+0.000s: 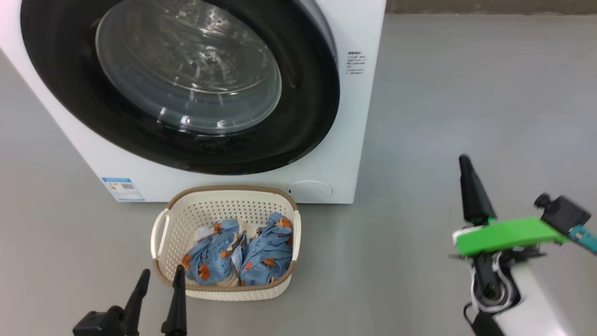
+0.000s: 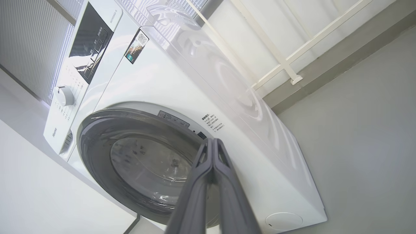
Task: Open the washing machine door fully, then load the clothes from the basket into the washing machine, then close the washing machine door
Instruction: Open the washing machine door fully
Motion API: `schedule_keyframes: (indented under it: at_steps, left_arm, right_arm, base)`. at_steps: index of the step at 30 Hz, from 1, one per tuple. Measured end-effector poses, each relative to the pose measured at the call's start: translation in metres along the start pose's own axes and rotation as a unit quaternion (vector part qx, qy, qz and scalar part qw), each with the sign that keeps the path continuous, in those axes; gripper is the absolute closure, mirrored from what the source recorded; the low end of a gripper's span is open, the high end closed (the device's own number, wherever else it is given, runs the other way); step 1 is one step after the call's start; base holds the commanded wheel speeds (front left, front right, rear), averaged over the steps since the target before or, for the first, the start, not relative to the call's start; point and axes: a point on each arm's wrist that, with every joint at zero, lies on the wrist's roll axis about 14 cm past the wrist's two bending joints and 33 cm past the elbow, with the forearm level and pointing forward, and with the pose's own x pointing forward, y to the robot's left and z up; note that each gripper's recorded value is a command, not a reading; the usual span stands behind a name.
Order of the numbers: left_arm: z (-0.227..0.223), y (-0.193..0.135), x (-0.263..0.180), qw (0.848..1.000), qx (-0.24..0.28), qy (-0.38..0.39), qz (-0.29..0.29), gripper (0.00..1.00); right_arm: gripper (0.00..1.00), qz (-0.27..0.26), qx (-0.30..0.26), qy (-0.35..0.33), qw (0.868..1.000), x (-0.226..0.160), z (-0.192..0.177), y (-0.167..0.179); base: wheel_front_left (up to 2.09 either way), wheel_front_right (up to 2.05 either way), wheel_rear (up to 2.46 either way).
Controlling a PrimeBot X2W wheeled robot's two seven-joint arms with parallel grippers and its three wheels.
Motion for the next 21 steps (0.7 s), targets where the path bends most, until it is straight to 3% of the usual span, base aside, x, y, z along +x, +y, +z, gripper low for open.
schedule_keyframes:
  at_steps: [10,21]
  left_arm:
    - [-0.002,0.001,0.011,1.0,-0.013,0.002,0.007,0.0]
    - [-0.011,0.005,0.026,0.999,-0.026,0.014,0.015,0.0]
  right_arm:
    - [1.0,0.043,0.145,0.017,0.988,0.058,0.016,0.026]
    - [1.0,0.095,0.209,0.118,0.966,0.106,0.004,0.051]
  base:
    - [0.0,0.0,0.0]
    - [0.0,0.0,0.0]
